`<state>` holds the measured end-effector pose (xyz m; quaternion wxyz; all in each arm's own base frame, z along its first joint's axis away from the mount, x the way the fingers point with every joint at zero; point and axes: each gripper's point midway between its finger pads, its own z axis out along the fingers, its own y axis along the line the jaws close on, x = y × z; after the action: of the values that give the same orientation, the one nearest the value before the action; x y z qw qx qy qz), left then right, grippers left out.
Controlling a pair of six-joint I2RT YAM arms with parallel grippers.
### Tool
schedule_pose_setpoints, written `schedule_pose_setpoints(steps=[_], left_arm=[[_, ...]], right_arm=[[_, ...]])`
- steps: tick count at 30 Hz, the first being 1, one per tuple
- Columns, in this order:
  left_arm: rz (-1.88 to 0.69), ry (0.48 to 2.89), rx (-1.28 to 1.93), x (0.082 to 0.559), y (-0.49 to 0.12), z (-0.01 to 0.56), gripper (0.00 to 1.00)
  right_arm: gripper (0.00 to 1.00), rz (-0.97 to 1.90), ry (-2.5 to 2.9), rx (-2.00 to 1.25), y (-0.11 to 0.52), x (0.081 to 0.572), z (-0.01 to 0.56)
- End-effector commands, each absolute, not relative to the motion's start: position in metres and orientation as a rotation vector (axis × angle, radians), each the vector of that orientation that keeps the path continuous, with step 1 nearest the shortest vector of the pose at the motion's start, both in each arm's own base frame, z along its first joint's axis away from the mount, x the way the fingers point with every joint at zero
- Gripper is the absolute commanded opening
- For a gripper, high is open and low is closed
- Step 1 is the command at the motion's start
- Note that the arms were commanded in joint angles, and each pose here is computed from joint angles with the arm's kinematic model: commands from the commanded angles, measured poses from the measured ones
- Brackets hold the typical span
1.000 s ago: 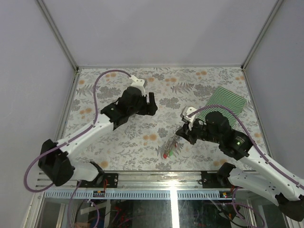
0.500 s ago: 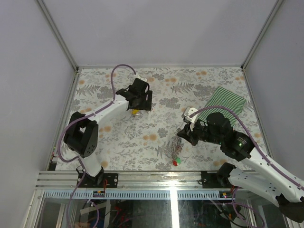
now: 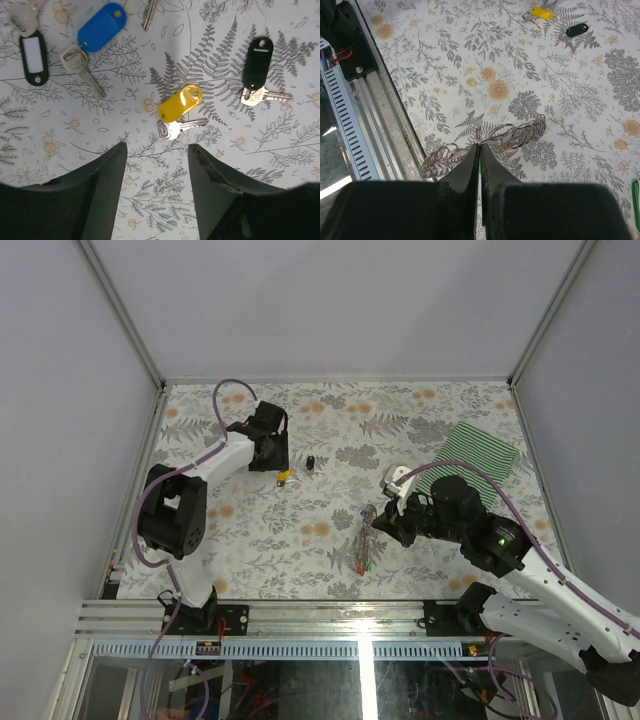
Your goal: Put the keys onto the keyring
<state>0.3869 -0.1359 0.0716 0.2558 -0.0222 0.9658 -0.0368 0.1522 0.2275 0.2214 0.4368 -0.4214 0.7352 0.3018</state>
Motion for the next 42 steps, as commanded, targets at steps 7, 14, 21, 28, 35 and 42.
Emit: schedule_pose_setpoints(steps=[7, 14, 21, 28, 35, 42], left_arm=[[-0.114, 2.704, -0.039, 0.388, -0.137, 0.041, 0.42], [-0.125, 2.721, -0.057, 0.39, -0.136, 0.031, 0.37], [-0.176, 2.73, -0.057, 0.39, -0.142, 0.023, 0.34], [-0.196, 2.721, -0.064, 0.394, -0.144, 0.02, 0.3], [-0.197, 2.722, -0.063, 0.397, -0.144, 0.016, 0.21], [-0.236, 2.719, -0.023, 0.393, -0.147, 0.015, 0.0]], right_arm=[[0.0, 0.814, 1.746, -1.039, 0.24, 0.152, 0.241], [0.0, 0.825, 1.749, -1.044, 0.242, 0.151, 0.239], [0.0, 0.83, 1.752, -1.049, 0.243, 0.151, 0.238], [0.0, 0.831, 1.756, -1.05, 0.243, 0.151, 0.238], [0.0, 0.829, 1.763, -1.054, 0.243, 0.151, 0.236], [0.0, 0.833, 1.764, -1.056, 0.244, 0.151, 0.235]])
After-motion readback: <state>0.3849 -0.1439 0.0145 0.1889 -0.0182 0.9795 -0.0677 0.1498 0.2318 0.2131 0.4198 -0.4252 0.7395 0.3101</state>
